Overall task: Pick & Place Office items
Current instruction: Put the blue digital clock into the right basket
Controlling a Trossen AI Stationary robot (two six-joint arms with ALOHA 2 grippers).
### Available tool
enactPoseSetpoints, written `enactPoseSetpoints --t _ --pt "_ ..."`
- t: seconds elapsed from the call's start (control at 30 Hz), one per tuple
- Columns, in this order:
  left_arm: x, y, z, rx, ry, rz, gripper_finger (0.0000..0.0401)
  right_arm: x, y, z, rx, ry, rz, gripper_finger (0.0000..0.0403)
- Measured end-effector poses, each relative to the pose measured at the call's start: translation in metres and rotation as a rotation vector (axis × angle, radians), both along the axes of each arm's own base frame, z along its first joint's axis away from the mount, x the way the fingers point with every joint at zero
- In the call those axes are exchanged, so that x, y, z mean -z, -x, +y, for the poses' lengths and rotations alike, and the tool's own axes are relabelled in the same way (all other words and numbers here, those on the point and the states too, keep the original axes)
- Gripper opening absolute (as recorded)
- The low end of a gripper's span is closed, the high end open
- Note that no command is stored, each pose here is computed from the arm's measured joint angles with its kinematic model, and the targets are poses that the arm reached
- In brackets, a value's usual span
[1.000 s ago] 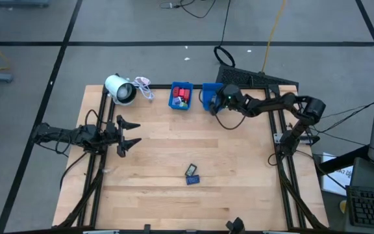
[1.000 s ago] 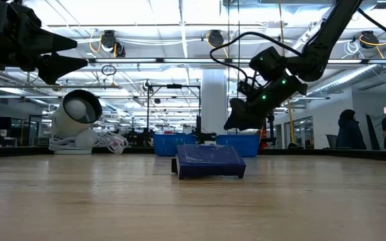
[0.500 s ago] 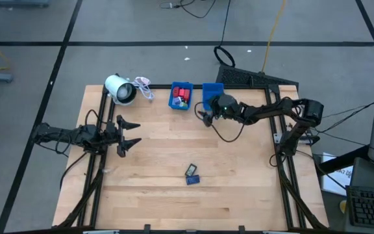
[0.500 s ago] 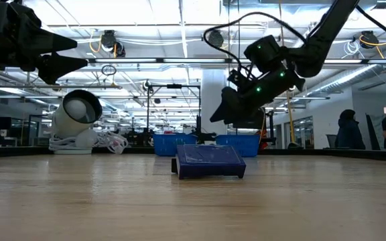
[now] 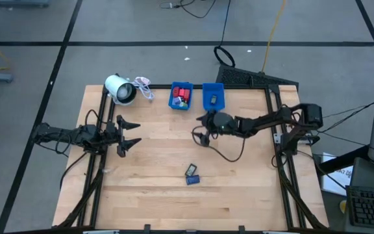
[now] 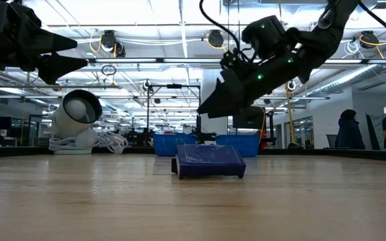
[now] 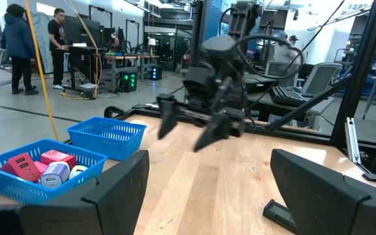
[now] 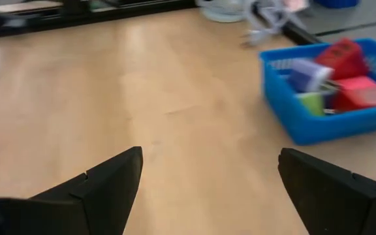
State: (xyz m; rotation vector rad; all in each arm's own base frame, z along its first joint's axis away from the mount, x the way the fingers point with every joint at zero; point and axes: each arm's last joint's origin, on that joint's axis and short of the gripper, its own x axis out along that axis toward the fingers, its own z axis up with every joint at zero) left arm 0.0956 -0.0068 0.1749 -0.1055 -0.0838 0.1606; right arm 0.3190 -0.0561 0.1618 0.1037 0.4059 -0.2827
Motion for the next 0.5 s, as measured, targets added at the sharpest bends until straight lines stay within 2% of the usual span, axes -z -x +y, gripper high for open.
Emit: enactPoseSetpoints --t 0.5 --pt "0.0 0.0 0.0 0.0 0.0 0.0 0.0324 0.0 -0.004 0.085 -0.26 -0.006 0.0 0.0348"
